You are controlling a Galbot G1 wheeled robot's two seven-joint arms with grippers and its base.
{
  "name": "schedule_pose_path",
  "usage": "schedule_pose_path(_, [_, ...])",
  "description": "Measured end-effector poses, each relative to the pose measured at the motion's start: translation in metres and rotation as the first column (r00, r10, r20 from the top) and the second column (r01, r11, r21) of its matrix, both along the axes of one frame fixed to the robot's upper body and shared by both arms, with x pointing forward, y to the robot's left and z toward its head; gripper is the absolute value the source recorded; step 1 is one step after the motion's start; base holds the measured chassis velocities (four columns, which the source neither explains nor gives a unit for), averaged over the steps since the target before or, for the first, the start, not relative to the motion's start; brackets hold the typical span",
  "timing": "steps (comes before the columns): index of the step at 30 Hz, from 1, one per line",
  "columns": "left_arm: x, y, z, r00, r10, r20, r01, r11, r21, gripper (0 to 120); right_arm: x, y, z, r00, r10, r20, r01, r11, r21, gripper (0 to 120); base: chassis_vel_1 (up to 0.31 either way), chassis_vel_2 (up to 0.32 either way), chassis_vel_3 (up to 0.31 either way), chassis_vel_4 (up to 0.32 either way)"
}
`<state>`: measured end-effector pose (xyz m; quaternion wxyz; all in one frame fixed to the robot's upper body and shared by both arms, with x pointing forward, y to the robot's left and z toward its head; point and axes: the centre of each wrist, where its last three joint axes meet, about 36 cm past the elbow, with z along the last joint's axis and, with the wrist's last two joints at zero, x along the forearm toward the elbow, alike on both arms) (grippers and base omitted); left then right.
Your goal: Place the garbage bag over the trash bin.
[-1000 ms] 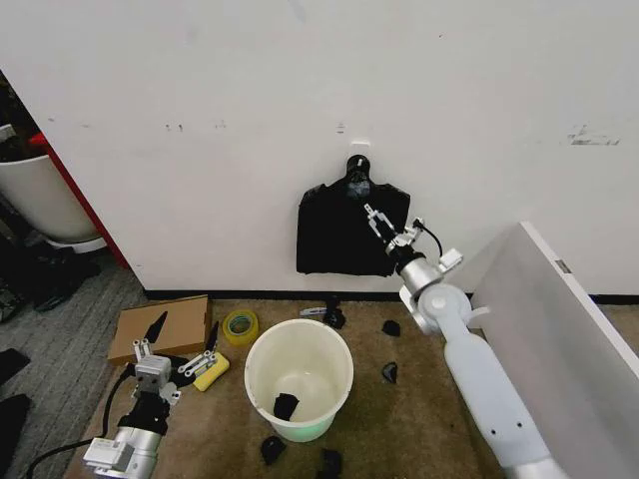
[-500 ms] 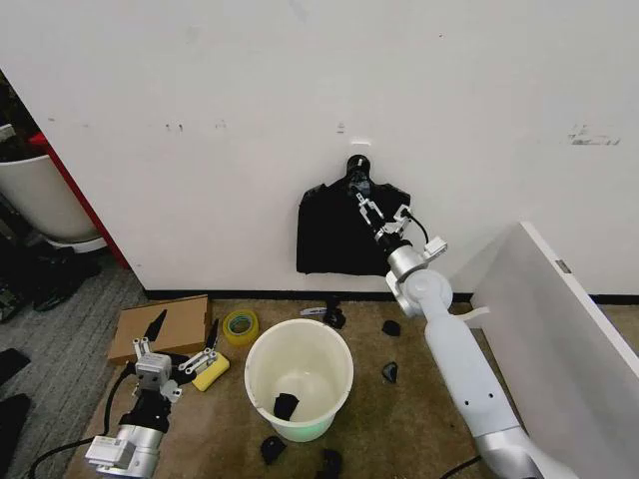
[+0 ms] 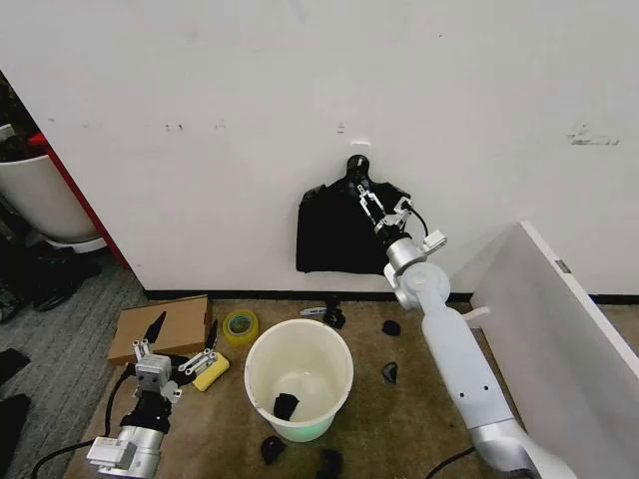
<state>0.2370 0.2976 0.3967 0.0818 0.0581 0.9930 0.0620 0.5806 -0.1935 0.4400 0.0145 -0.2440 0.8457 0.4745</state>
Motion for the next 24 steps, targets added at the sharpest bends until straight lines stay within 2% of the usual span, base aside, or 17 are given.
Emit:
schedule_pose_path(11, [0.003,0.000,-0.004,1.000,0.003,0.005,-0.003,1.000,-0.004,99,-0.002,0.003,-0.006,1.000,-0.005,-0.008,0.005,1.000,-0.023,4,0.000,0.000,0.000,0.000])
schedule_pose_path(14, [0.002,-0.001,-0.006,1.000,0.003,0.002,-0.003,1.000,-0.005,99,-0.004,0.003,-0.008,1.000,-0.006,-0.008,0.006,1.000,-0.027,0,0.000,0.000,0.000,0.000])
schedule_pose_path(24, [0.003,-0.001,-0.008,1.000,0.002,0.006,-0.002,1.000,-0.006,99,-0.024,-0.008,-0.010,1.000,-0.013,0.018,0.015,0.998,-0.069,0,0.000,0.000,0.000,0.000])
